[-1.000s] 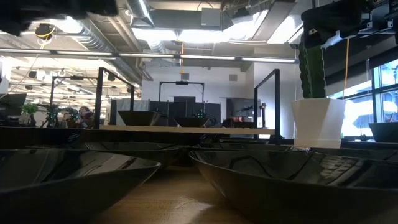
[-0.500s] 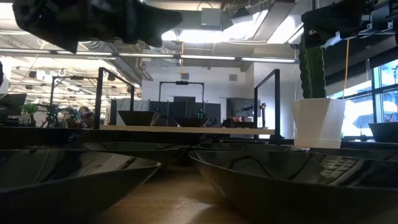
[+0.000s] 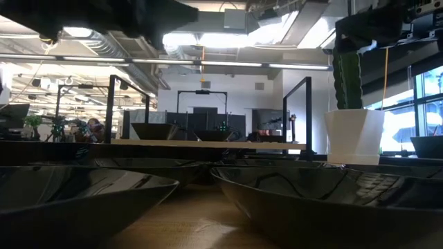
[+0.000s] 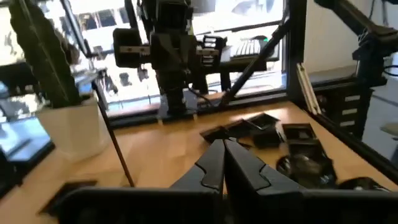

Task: Pick & Place Mini shaped plates
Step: Stack the distorted square plate on the top of the distorted square plate on the shelf

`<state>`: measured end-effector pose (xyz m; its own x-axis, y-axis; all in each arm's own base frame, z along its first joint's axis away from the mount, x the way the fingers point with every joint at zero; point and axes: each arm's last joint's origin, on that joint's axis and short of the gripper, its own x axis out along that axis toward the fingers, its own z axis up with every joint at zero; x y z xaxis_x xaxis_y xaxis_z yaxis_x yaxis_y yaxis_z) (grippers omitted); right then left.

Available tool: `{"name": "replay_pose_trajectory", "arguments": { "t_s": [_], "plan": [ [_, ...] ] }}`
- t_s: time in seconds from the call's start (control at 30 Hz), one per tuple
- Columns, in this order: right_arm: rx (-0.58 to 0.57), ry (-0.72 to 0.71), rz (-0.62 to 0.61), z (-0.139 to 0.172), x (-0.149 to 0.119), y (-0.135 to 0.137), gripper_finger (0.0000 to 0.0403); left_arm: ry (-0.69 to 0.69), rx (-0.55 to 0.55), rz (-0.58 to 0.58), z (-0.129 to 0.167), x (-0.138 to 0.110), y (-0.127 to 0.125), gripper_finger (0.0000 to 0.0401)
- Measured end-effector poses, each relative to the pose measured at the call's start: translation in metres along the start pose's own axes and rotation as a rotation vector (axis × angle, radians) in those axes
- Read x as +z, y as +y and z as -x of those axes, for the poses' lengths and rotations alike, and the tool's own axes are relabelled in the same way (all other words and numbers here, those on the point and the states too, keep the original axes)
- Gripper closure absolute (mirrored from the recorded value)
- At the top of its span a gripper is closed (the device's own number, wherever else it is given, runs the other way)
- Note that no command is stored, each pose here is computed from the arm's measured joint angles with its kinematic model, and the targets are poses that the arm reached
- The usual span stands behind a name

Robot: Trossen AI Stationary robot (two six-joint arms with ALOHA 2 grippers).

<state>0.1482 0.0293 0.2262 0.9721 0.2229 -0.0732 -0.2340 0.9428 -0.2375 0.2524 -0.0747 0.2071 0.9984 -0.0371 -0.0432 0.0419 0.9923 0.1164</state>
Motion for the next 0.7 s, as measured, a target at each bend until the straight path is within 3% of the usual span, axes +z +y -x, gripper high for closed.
{"name": "replay_pose_trajectory", "arguments": {
  "t_s": [0.17,0.37,0.53,0.7],
  "plan": [
    [0.066,0.041,-0.012,-0.001,-0.022,0.007,0.0377,0.040,0.038,0.067,0.018,0.008,-0.028,0.0398],
    [0.079,0.060,0.023,0.001,-0.035,0.010,0.0377,0.102,0.218,0.074,0.051,0.039,-0.075,0.0399],
    [0.080,0.057,0.052,0.001,-0.034,0.010,0.0377,0.070,0.283,0.170,0.079,0.092,-0.122,0.0399],
    [0.081,0.053,0.040,0.001,-0.034,0.010,0.0377,0.049,0.244,0.173,0.087,0.131,-0.173,0.0398]
  ]
}}
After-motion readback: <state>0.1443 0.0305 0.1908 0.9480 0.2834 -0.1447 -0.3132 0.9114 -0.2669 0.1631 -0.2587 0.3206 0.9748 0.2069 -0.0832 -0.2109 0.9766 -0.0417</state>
